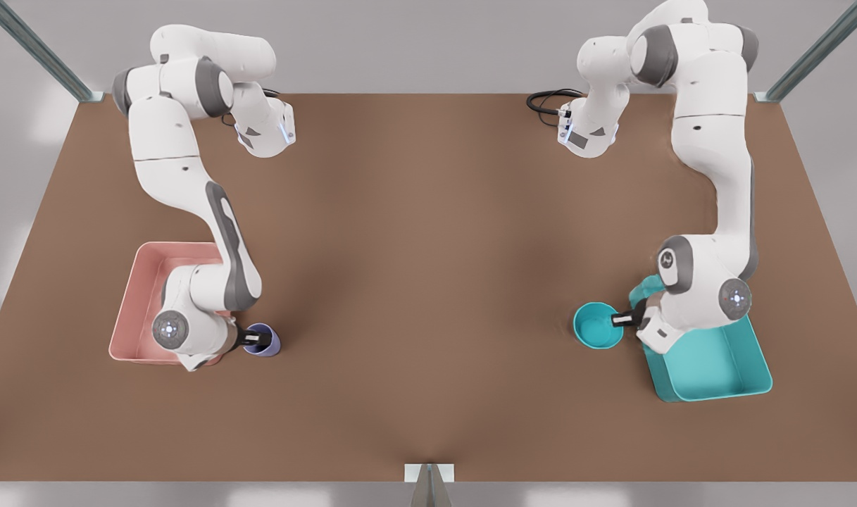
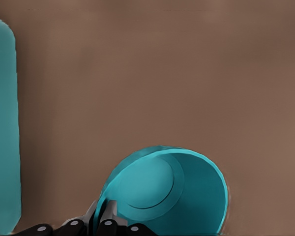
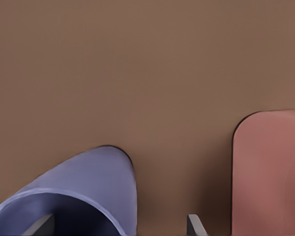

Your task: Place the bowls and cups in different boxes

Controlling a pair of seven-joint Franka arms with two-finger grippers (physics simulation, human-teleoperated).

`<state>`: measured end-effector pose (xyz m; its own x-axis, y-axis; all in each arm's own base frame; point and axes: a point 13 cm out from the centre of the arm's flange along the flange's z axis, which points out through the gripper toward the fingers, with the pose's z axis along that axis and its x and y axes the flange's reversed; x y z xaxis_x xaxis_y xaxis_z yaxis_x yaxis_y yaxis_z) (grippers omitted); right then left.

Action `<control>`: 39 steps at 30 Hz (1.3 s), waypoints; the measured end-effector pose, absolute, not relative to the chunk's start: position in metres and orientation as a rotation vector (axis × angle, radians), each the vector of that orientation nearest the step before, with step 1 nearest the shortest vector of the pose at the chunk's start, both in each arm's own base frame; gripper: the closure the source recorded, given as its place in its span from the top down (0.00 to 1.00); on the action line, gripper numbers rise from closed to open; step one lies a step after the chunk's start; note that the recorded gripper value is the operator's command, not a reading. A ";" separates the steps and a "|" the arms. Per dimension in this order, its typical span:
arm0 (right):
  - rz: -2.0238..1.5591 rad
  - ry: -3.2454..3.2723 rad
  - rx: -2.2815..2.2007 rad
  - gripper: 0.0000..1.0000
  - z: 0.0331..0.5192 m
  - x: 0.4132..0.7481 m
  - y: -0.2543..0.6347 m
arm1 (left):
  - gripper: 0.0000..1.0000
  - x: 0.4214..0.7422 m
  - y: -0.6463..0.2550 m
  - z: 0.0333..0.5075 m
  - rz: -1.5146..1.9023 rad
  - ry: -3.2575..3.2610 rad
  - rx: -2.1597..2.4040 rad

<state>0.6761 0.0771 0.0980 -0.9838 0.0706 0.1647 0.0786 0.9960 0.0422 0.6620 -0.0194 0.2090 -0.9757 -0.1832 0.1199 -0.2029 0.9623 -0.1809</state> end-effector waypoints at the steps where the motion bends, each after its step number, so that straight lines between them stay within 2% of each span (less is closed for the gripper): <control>1: -0.071 -2.970 -0.112 0.84 0.093 0.675 0.078 | 0.21 0.667 0.034 0.236 0.261 -3.032 0.382; 2: -0.071 -2.968 -0.113 0.56 0.091 0.674 0.078 | 0.21 0.664 0.079 0.250 0.218 -3.031 0.455; 3: -0.071 -2.968 -0.113 0.46 0.090 0.674 0.079 | 0.21 0.656 0.116 0.254 0.179 -3.014 0.518; 6: -0.082 -2.978 -0.114 0.41 0.096 0.677 0.081 | 0.21 0.633 0.178 0.224 0.097 -2.932 0.615; 7: -0.081 -2.979 -0.115 0.28 0.096 0.677 0.081 | 0.21 0.626 0.186 0.209 0.079 -2.907 0.618; 8: -0.083 -2.977 -0.119 0.21 0.095 0.677 0.081 | 0.21 0.617 0.192 0.188 0.060 -2.878 0.617; 12: -0.095 -2.984 -0.114 0.21 0.102 0.679 0.085 | 0.21 0.591 0.217 0.115 -0.008 -2.822 0.618; 14: -0.128 -3.039 -0.086 0.21 0.155 0.688 0.100 | 0.21 0.592 0.224 0.103 -0.027 -2.835 0.615; 16: -0.147 -3.086 -0.108 0.21 0.229 0.691 0.076 | 1.00 0.595 0.226 0.096 -0.032 -2.850 0.609; 18: -0.140 -3.082 -0.203 0.21 0.282 0.679 0.005 | 1.00 0.601 0.224 0.096 -0.011 -2.875 0.600; 20: -0.099 -3.041 -0.293 0.21 0.305 0.655 -0.078 | 1.00 0.614 0.224 0.126 0.003 -2.931 0.576; 23: -0.042 -2.908 -0.302 0.21 0.261 0.617 -0.149 | 1.00 0.639 0.190 0.253 -0.082 -3.062 0.392; 25: -0.050 -2.843 -0.250 0.21 0.219 0.596 -0.154 | 1.00 0.646 0.099 0.326 -0.079 -3.120 0.151; 27: -0.063 -2.827 -0.191 0.21 0.185 0.593 -0.151 | 1.00 0.659 0.024 0.390 -0.102 -3.156 -0.042; 30: -0.084 -2.869 -0.120 0.21 0.156 0.606 -0.144 | 1.00 0.646 -0.017 0.415 -0.110 -3.094 -0.137; 36: -0.150 -2.961 -0.021 0.21 0.122 0.632 -0.132 | 1.00 0.613 -0.041 0.410 -0.112 -2.962 -0.180; 37: -0.161 -2.971 -0.010 0.26 0.121 0.634 -0.130 | 1.00 0.610 -0.040 0.409 -0.113 -2.949 -0.174; 38: -0.167 -2.978 0.001 1.00 0.120 0.636 -0.129 | 1.00 0.607 -0.039 0.409 -0.114 -2.939 -0.168; 39: -0.170 -2.982 0.011 1.00 0.119 0.637 -0.128 | 1.00 0.605 -0.038 0.408 -0.115 -2.930 -0.164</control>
